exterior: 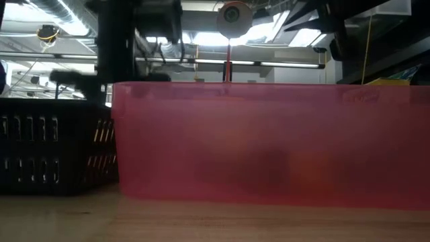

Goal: Pick & Place School Supplies
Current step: Put the orange eraser into the black bin

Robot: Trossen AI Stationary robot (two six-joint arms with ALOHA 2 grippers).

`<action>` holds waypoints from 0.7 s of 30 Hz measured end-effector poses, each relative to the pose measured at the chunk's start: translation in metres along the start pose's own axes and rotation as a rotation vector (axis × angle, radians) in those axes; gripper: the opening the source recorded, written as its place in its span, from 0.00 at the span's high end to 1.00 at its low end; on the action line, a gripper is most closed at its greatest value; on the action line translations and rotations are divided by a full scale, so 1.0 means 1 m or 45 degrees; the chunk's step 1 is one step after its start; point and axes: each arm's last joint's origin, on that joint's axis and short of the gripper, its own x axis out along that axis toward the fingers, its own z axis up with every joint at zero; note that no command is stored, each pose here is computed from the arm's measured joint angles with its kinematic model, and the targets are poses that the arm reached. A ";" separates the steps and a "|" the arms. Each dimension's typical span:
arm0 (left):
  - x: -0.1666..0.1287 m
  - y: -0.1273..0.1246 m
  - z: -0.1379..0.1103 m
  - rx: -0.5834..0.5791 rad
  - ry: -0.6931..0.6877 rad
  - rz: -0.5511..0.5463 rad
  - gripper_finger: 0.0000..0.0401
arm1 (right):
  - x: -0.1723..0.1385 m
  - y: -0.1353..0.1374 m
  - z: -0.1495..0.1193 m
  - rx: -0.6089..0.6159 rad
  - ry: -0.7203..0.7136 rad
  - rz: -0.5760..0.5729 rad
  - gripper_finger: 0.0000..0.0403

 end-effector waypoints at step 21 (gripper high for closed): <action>0.049 0.018 0.007 -0.234 0.021 -0.085 0.60 | 0.000 0.002 0.001 0.003 -0.004 0.027 0.90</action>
